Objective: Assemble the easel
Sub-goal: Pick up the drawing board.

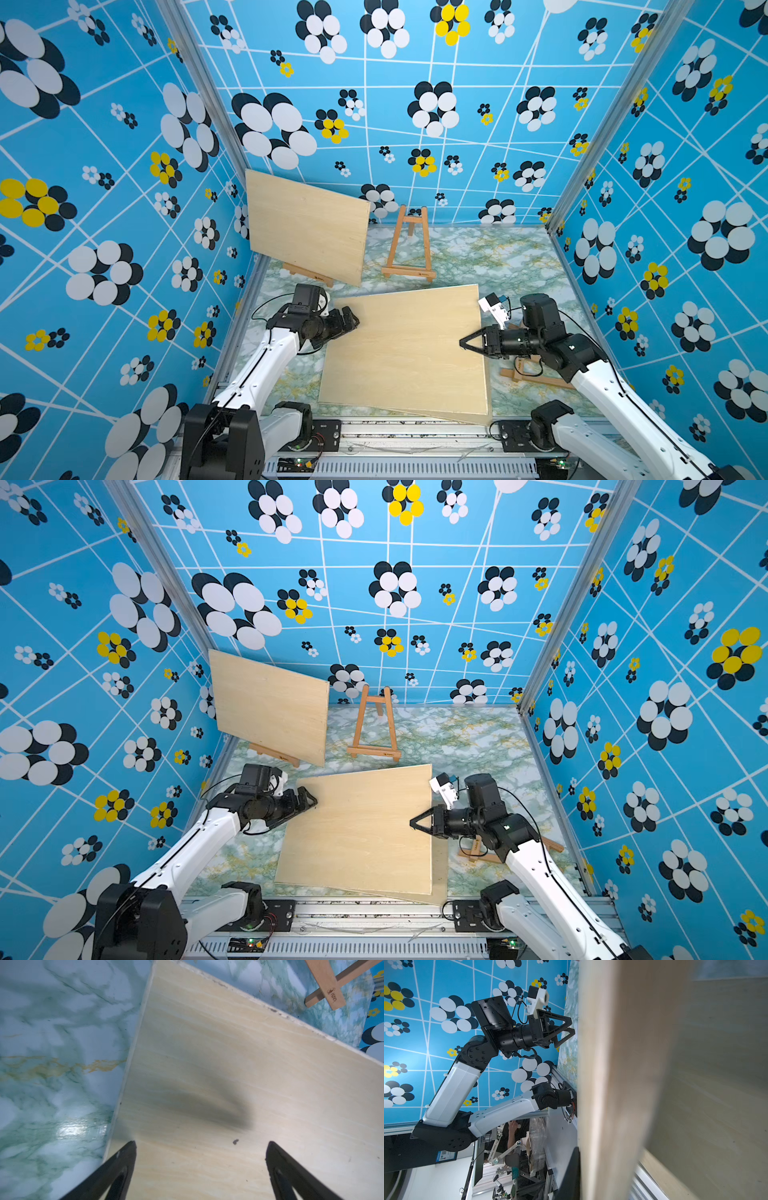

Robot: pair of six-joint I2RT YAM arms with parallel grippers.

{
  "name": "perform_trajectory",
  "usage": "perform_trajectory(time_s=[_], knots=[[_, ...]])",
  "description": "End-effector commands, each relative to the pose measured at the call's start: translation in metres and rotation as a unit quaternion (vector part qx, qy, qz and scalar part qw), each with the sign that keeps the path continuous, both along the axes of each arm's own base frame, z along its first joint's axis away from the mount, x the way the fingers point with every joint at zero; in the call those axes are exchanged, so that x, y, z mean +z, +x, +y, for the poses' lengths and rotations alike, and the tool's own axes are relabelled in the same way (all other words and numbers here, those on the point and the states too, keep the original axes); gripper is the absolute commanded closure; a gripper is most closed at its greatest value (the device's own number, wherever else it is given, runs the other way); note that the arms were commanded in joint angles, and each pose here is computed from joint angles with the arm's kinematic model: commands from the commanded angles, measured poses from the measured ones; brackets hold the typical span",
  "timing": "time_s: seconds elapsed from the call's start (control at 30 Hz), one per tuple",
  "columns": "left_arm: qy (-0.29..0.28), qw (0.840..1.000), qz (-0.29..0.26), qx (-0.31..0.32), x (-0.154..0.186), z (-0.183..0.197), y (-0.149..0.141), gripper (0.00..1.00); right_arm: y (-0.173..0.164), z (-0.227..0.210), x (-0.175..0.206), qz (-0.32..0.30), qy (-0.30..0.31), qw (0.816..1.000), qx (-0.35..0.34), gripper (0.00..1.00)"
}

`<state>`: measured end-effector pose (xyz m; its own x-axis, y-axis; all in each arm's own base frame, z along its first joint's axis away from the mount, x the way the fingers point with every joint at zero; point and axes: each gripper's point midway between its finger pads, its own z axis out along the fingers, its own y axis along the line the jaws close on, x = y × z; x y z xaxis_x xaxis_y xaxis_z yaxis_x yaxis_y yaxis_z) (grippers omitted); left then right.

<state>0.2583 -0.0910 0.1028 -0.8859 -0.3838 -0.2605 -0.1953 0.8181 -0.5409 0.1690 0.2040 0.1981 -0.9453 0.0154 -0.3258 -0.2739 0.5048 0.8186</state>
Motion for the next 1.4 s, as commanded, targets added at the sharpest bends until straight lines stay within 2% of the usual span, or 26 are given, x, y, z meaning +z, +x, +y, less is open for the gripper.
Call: perform_trajectory(time_s=[0.0,0.17,0.33,0.43,0.67,0.93,1.07,1.37], knots=[[-0.020,0.999,-0.034,0.011,0.013,0.004,0.001,0.01,0.021,-0.018,-0.025,-0.094,-0.122,0.988,-0.009,1.00],[-0.039,0.993,-0.109,0.017,0.042,0.010,0.005,0.01,0.034,-0.015,-0.022,-0.124,-0.120,0.985,-0.016,1.00],[-0.047,0.979,-0.196,0.019,0.072,0.012,0.004,0.01,0.045,-0.010,-0.018,-0.167,-0.112,0.979,-0.015,1.00],[-0.046,0.973,-0.225,0.020,0.082,0.013,0.002,0.01,0.052,-0.008,-0.015,-0.194,-0.107,0.975,-0.014,1.00],[-0.042,0.967,-0.250,0.023,0.092,0.017,-0.004,0.01,0.069,-0.001,-0.011,-0.234,-0.107,0.966,-0.011,1.00],[-0.050,0.950,-0.307,0.025,0.117,0.018,-0.013,0.01,0.090,0.008,-0.009,-0.259,-0.094,0.961,-0.018,1.00],[-0.047,0.949,-0.312,0.024,0.122,0.018,-0.018,0.01,0.095,0.010,-0.011,-0.275,-0.104,0.956,-0.009,1.00],[-0.050,0.943,-0.328,0.031,0.143,0.020,-0.021,0.01,0.098,0.008,-0.012,-0.338,-0.132,0.932,0.024,1.00]])
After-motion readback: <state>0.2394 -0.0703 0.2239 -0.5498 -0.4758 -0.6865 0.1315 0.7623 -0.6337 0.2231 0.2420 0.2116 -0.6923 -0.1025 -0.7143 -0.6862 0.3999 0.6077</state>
